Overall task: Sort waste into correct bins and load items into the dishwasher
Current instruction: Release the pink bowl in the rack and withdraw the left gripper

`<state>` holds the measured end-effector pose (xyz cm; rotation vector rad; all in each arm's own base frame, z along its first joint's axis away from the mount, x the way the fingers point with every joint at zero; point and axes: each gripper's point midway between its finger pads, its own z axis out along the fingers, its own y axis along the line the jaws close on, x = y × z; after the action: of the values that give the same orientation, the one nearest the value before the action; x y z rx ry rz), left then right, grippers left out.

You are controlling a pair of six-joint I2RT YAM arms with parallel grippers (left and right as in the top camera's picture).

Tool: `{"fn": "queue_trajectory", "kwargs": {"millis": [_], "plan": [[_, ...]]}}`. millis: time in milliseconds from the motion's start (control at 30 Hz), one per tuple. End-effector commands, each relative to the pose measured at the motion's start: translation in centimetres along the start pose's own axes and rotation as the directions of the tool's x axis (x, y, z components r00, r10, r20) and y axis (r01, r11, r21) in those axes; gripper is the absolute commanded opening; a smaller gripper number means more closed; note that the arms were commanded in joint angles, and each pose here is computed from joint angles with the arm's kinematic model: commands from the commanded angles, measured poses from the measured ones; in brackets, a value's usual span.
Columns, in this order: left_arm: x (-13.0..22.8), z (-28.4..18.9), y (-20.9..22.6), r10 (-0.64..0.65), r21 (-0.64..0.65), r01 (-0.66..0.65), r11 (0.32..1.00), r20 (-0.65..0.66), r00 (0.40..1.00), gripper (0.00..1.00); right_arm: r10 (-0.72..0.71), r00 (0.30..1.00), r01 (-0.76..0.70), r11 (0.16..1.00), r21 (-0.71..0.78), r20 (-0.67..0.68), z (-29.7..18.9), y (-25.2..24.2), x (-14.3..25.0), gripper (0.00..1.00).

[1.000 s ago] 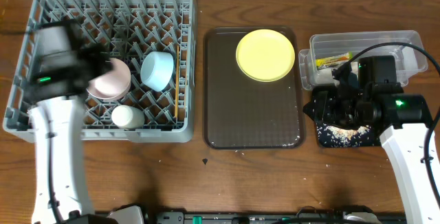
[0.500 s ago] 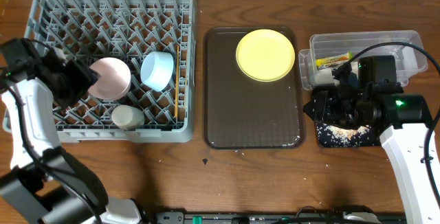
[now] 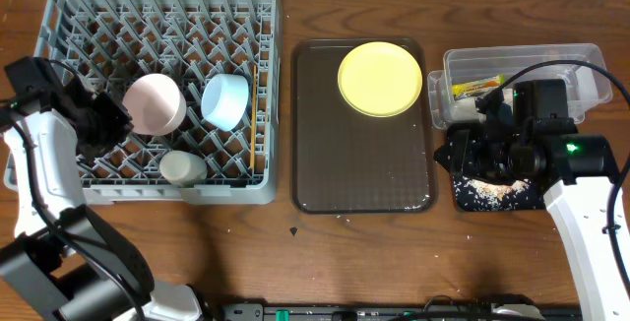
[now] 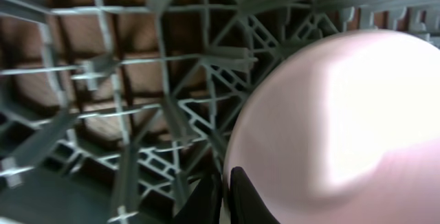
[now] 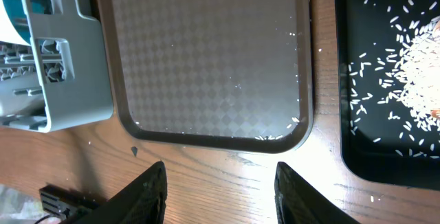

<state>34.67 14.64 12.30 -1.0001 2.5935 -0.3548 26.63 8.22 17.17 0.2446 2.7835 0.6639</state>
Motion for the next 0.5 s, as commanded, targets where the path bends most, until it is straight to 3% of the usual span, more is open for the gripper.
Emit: {"fn": "queue_trajectory", "kwargs": {"millis": [0, 200, 267, 333, 467], "plan": [[-1.2, -3.2, 0.6, 0.061, -0.136, -0.044, 0.990, 0.119, 0.991, 0.07, -0.020, 0.999, 0.021, 1.000, -0.007, 0.030, -0.7, 0.2, -0.6, 0.49], [-0.2, -3.5, -0.9, 0.142, -0.168, -0.121, 0.978, 0.114, 0.983, 0.08, -0.021, 0.999, 0.022, 1.000, -0.007, 0.032, -0.7, 0.3, -0.6, 0.48], [0.3, -3.3, -0.6, 0.113, -0.172, -0.096, 0.980, 0.089, 0.990, 0.17, -0.021, 0.999, 0.022, 1.000, -0.008, 0.032, -0.7, 0.3, -0.6, 0.48], [0.6, -3.1, -0.3, 0.073, -0.174, -0.058, 0.983, 0.080, 0.994, 0.51, -0.021, 0.999, 0.022, 1.000, -0.008, 0.031, -0.7, 0.3, -0.6, 0.48], [0.2, -3.1, -0.6, 0.049, -0.158, -0.032, 0.987, 0.100, 0.994, 0.68, -0.021, 0.999, 0.022, 1.000, -0.008, 0.032, -0.7, 0.3, -0.6, 0.48]]}}
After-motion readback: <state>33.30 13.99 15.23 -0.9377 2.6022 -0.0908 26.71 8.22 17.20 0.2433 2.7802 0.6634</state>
